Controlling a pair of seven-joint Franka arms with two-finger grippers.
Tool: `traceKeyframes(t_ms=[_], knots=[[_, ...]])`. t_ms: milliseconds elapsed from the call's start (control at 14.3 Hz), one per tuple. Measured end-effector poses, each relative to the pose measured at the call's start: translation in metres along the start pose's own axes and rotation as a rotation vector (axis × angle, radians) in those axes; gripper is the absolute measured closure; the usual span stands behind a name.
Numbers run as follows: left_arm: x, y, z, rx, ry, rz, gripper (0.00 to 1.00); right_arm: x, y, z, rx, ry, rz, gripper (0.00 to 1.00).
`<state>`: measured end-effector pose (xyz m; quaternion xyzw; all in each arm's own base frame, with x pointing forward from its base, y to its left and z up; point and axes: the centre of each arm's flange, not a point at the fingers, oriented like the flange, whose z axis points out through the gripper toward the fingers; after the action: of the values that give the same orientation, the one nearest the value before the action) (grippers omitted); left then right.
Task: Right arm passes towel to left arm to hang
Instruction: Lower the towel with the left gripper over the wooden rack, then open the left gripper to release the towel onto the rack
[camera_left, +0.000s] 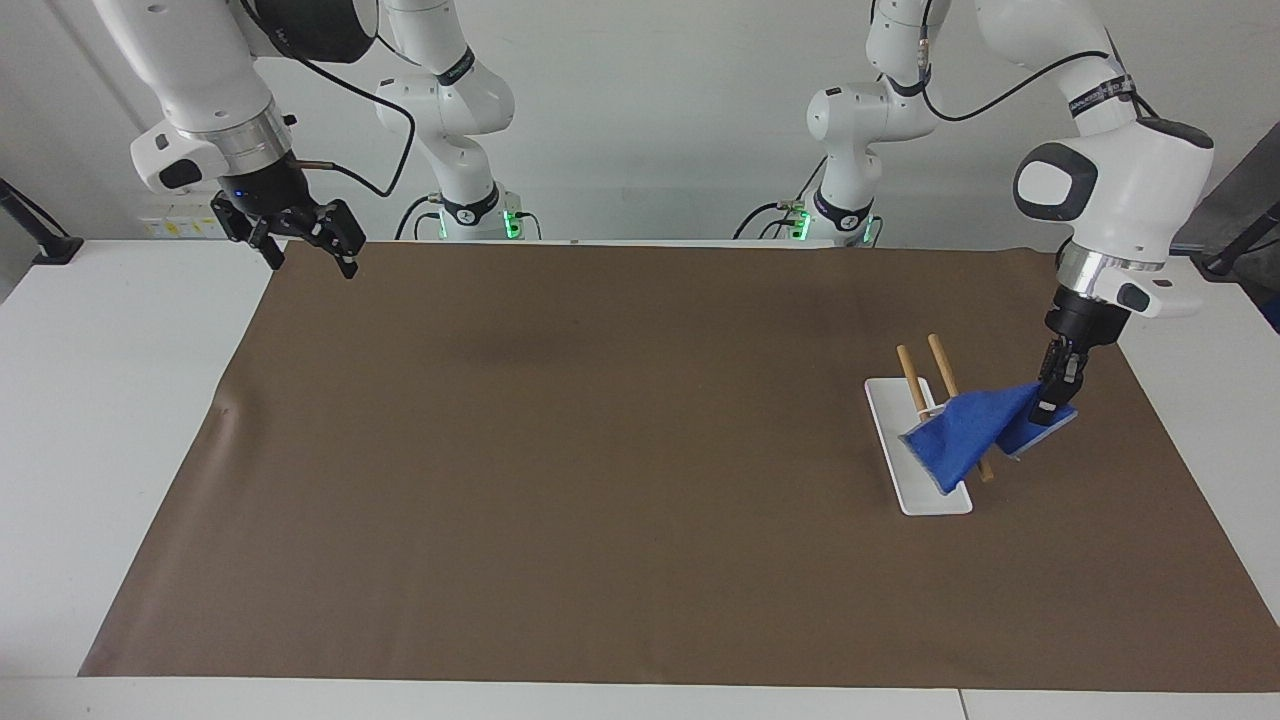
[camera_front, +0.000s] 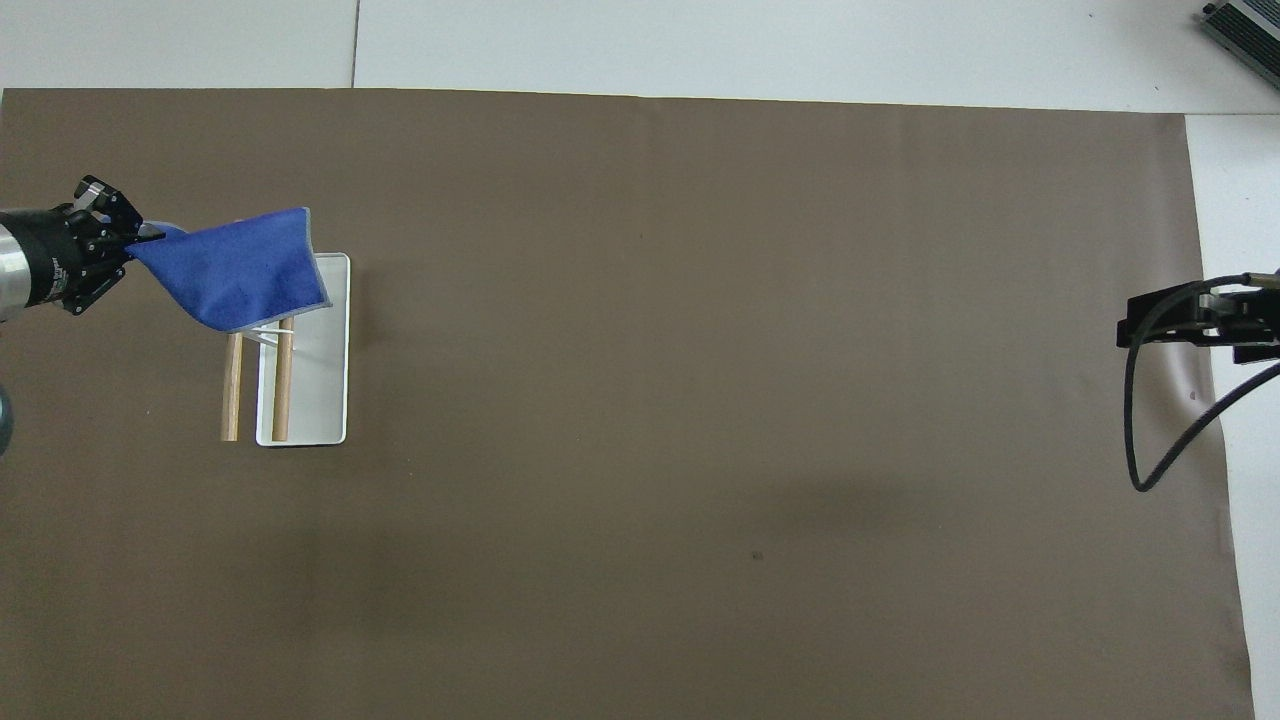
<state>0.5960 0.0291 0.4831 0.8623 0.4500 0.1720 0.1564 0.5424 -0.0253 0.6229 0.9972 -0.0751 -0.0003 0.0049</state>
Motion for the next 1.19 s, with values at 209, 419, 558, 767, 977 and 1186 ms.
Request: traceKeyframes(t_ms=[209,419,558,767,977,1186], knots=[[0.004,-0.003,0.013,-0.01,0.021,-0.005,0.98,-0.001,-0.003,0.004,-0.001,-0.008,-0.005,0.0],[0.01,-0.003,0.025,-0.043,0.065,-0.009,0.98,-0.001,-0.004,0.004,-0.001,-0.009,-0.007,0.0],[0.011,-0.003,0.03,-0.047,0.072,-0.01,0.98,-0.002,-0.005,0.004,-0.002,-0.013,-0.009,0.0],[0.011,-0.005,0.037,-0.043,0.072,-0.011,0.98,-0.003,-0.01,0.004,-0.002,-0.015,-0.019,0.0],[0.008,-0.011,0.045,-0.028,0.062,-0.012,0.98,-0.003,-0.009,0.004,-0.002,-0.015,-0.018,0.0],[0.004,-0.018,0.052,-0.014,0.053,-0.012,0.9,-0.003,-0.008,0.004,-0.002,-0.015,-0.016,0.0]])
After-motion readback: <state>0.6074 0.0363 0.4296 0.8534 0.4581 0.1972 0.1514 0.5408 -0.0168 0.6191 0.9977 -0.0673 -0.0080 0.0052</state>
